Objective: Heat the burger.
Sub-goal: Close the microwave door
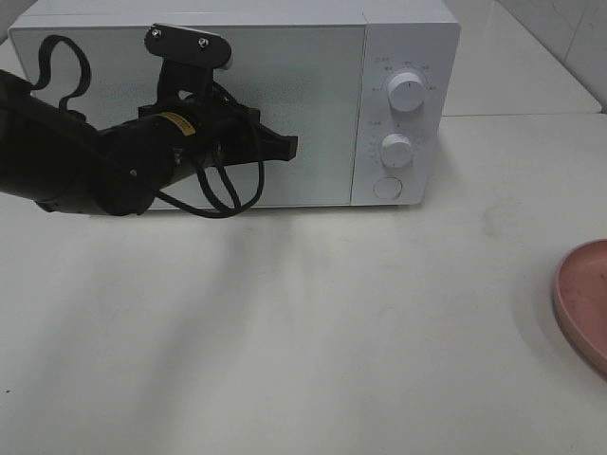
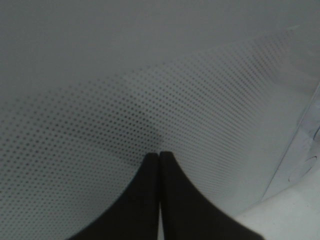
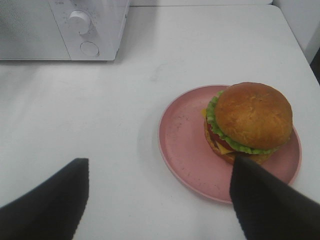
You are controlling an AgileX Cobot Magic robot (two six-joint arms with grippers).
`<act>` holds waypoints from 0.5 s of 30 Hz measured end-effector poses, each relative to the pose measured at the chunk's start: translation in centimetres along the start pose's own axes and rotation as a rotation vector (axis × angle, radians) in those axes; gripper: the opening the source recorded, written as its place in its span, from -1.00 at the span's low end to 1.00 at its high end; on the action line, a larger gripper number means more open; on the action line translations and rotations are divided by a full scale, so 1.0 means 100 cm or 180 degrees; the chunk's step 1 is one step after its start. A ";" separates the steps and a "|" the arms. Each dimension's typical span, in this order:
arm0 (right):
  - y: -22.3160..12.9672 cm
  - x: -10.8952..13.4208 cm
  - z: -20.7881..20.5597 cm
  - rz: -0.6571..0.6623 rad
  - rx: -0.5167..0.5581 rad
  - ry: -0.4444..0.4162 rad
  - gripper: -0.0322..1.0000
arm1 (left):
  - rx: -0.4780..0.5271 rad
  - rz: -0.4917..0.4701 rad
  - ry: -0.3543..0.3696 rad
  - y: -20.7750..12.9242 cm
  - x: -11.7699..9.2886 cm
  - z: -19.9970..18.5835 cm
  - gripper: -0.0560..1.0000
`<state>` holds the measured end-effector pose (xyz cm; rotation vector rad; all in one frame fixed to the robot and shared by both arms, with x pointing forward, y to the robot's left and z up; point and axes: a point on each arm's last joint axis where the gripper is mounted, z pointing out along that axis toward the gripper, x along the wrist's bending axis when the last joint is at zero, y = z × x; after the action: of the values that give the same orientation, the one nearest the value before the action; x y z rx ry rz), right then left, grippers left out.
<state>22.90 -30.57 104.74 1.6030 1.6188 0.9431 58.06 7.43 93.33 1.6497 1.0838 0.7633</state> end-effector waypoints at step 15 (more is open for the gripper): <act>0.000 0.000 0.000 0.0000 0.0000 0.0000 0.52 | 0.0158 -0.0128 -0.0090 0.009 -0.005 -0.053 -0.89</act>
<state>22.90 -30.57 104.74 1.6030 1.6188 0.9431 53.57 8.94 95.90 1.6706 1.1206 0.6902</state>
